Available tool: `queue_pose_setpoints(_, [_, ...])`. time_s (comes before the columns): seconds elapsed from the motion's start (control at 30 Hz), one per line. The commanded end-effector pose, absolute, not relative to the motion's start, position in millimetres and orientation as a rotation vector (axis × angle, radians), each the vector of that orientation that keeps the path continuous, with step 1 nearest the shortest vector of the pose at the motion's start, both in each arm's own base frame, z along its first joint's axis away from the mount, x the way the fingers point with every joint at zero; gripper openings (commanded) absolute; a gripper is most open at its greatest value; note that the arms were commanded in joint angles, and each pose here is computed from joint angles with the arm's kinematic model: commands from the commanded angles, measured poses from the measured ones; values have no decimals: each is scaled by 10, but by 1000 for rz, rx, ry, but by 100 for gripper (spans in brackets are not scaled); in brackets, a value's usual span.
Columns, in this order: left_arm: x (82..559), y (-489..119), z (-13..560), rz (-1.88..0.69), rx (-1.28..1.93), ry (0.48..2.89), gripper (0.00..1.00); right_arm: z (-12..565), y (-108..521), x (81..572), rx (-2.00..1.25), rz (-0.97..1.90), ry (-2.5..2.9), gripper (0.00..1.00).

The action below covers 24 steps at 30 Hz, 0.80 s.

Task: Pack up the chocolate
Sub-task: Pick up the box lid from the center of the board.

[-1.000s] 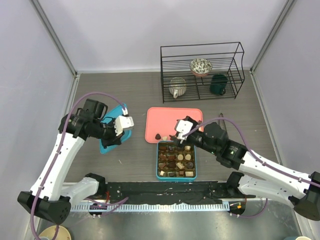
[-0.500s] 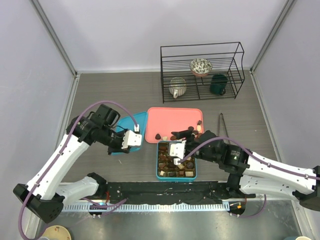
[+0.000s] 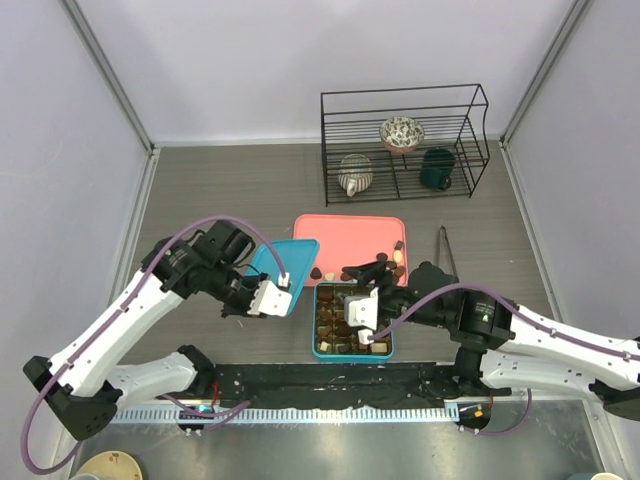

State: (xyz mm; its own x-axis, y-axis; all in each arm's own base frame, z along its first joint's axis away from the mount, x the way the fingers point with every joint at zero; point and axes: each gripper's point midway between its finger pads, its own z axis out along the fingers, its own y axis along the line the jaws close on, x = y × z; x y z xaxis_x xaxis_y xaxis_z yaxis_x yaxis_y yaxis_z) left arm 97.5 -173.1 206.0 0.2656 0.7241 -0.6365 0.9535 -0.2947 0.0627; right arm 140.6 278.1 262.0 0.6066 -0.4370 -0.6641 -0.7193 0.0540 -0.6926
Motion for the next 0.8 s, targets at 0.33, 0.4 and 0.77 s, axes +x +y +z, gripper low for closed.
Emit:
queue_pose_setpoints(0.33, [306,-1305,2079,-853,2267,1682,0,2699,2937,1127,-1662,356,903,65])
queue_pose_setpoints(0.4, [284,-1300,2058,-864,2267,1697,0,2775,2925,1157,-1647,326,884,65])
queue_pose_setpoints(0.77, [264,-1381,2041,-888,2365,1643,0,2644,3029,1341,-1805,45,713,64])
